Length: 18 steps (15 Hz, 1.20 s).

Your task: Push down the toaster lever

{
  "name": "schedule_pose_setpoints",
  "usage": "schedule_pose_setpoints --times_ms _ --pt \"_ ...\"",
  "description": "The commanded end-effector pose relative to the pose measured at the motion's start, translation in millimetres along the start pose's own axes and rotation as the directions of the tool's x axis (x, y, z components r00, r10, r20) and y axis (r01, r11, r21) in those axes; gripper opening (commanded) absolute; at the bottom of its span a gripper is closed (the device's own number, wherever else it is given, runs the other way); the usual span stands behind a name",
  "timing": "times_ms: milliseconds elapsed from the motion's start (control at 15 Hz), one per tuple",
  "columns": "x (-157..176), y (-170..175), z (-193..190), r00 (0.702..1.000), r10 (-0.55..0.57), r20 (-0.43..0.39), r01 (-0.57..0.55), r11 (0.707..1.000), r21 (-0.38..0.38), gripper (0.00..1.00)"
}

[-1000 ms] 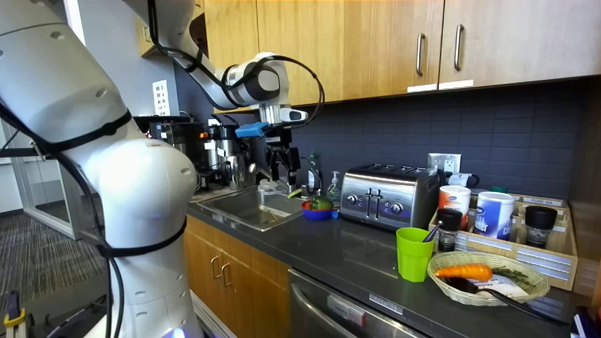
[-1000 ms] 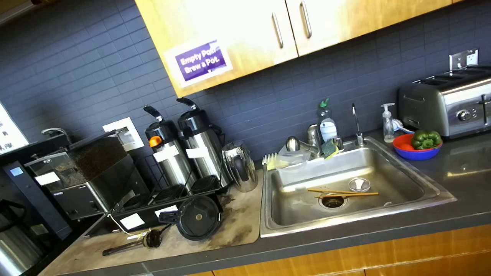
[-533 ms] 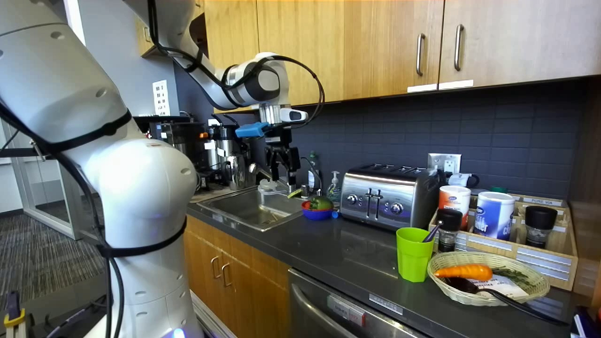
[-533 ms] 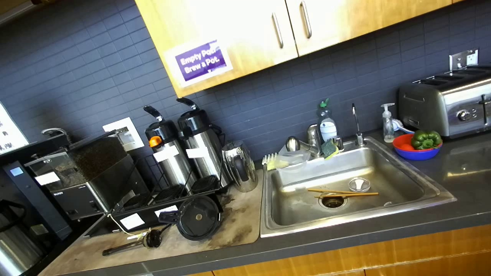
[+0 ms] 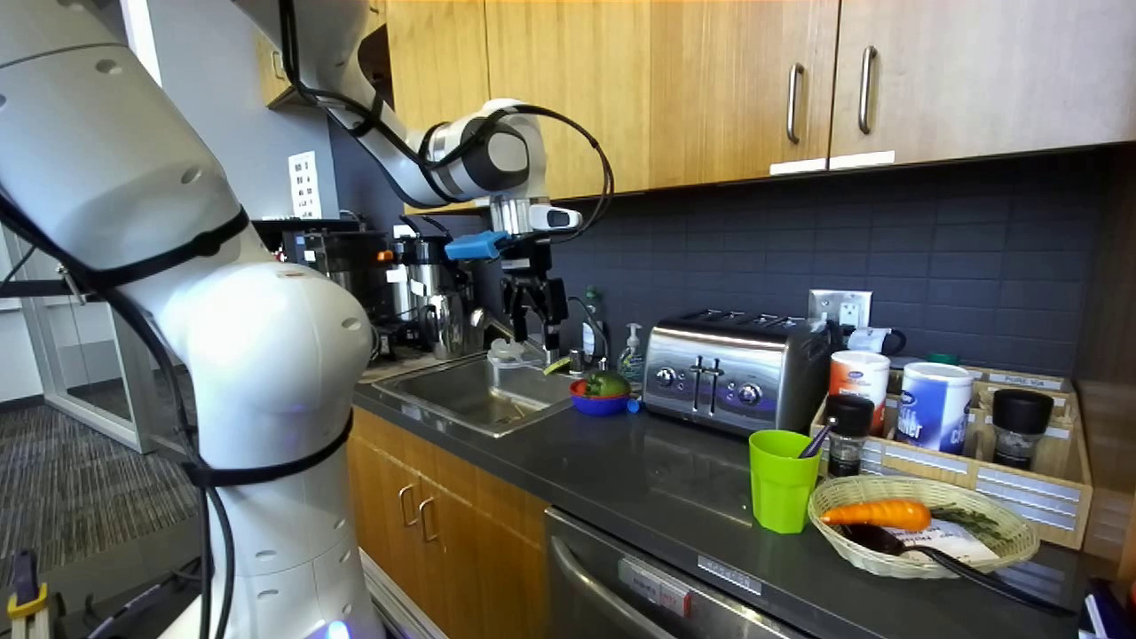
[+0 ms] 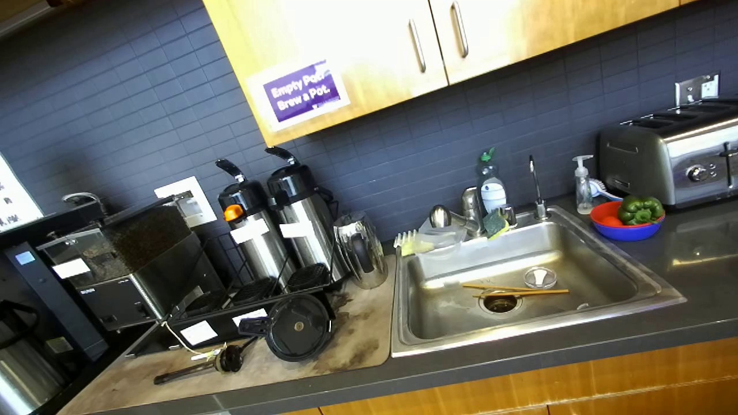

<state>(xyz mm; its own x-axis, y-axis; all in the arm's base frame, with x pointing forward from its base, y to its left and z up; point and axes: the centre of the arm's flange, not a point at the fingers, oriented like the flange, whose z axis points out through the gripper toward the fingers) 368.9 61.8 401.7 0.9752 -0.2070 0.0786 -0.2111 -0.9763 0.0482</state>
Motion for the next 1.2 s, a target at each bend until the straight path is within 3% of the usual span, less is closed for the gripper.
schedule_pose_setpoints --times_ms 0,867,1133 --pt "0.0 0.0 0.0 1.000 0.000 0.000 0.000 1.000 0.000 1.00" --pt "0.1 2.4 4.3 1.000 -0.001 0.006 0.001 1.000 -0.003 1.00" --pt "12.0 9.8 10.8 0.997 0.005 -0.073 -0.003 0.999 0.033 1.00"
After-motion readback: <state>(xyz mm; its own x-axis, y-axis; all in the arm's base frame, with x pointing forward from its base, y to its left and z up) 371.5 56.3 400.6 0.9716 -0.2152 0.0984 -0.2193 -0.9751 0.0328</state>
